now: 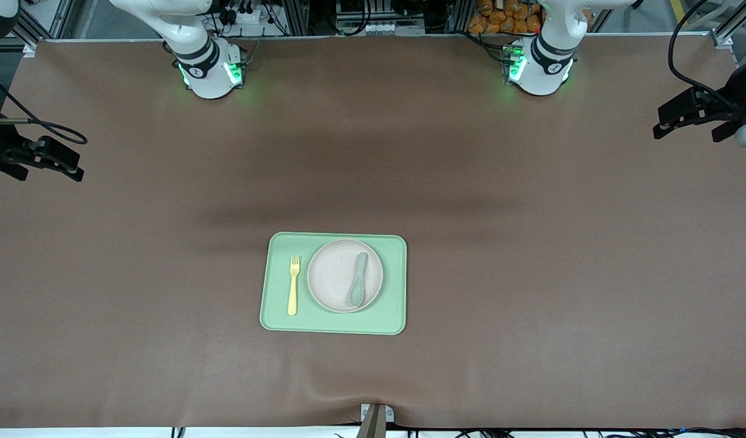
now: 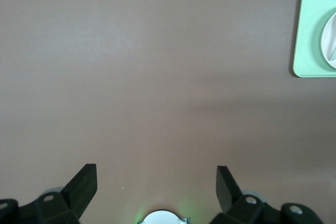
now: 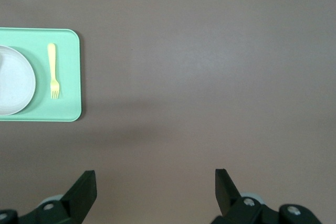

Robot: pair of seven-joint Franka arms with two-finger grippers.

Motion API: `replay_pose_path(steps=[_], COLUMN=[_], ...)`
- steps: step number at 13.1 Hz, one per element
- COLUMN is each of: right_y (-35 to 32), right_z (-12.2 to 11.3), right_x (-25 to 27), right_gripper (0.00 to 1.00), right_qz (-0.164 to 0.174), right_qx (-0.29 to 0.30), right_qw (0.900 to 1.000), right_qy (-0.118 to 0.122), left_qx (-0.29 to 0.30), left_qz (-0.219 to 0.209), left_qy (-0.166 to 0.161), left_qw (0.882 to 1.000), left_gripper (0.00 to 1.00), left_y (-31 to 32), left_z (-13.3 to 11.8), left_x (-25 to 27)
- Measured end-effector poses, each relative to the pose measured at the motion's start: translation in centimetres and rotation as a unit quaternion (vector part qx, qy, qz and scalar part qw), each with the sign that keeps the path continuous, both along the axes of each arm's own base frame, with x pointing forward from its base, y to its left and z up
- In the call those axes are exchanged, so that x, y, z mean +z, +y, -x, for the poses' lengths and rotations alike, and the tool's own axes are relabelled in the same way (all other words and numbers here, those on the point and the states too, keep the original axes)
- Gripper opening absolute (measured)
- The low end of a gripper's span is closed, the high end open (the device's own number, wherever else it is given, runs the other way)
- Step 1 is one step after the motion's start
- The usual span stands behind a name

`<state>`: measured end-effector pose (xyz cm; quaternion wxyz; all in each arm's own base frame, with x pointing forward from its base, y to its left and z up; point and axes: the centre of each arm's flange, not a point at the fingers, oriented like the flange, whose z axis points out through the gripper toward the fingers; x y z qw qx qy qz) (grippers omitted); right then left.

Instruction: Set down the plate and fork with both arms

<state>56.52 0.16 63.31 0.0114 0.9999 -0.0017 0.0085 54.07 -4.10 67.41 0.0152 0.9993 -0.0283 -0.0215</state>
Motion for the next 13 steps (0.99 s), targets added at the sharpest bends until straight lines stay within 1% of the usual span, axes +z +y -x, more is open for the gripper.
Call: replay_pose_path(steps=[6,13], right_y=[0.7,1.6], right_z=[0.4,1.6], right_x=[0.2,1.1], right_gripper=[1.00,1.00], right_qz=[-0.003,-0.001], right_qx=[0.011,0.019], right_qw=[1.000,1.000], right_qy=[0.005,0.001], left_qx=[-0.028,-0.032], left_qz=[0.001,0.001], left_qy=[-0.009,-0.010], left_qw=[1.000,0.999], left_gripper=[1.00,1.00], left_y=[-0.9,-1.0], left_z=[-0.2,-0.3], left_x=[0.0,-0.1])
